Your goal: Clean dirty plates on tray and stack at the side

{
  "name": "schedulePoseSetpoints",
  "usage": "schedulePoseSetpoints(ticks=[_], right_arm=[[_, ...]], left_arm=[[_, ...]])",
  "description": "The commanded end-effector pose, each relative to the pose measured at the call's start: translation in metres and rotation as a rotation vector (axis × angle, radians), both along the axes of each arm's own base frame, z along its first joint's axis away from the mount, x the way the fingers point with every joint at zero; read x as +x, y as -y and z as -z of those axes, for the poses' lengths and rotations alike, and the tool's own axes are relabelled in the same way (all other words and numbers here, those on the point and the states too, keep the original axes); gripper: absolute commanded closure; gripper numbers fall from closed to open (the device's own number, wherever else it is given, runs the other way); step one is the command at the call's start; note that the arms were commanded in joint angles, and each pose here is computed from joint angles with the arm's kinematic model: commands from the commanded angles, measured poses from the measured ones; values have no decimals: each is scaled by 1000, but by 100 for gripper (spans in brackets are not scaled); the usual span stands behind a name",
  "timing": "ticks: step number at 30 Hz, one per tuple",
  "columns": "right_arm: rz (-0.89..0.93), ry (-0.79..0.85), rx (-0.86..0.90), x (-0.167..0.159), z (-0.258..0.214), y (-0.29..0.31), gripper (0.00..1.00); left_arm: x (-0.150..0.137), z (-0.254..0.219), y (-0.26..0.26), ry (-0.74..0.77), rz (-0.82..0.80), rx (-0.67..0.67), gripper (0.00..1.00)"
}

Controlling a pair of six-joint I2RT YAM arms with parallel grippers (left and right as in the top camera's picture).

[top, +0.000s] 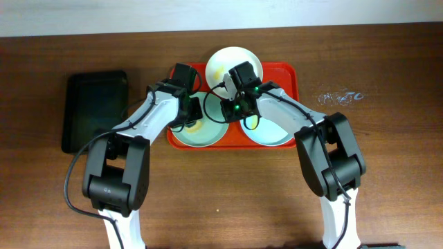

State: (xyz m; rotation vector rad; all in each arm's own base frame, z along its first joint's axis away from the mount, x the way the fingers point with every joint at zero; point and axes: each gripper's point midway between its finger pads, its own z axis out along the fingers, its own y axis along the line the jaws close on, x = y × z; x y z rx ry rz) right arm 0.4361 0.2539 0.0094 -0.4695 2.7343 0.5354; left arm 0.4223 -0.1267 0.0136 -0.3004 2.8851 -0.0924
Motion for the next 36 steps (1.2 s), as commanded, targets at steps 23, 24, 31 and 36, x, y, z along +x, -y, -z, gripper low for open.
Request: schedulePoseSetpoints(ticks=[23, 24, 31, 36], right_arm=[[-23, -23, -14, -7, 13, -2, 91], [-23, -24, -14, -7, 13, -2, 91], [-32, 70, -60, 5, -46, -2, 96], [91, 409, -605, 27, -147, 37, 96]], left_arm=[[-7, -34, -61, -19, -98, 261, 100], [-3, -53, -61, 27, -109, 244, 100], [-12, -146, -77, 209, -164, 174, 100], [-29, -156, -148, 163, -317, 263, 100]])
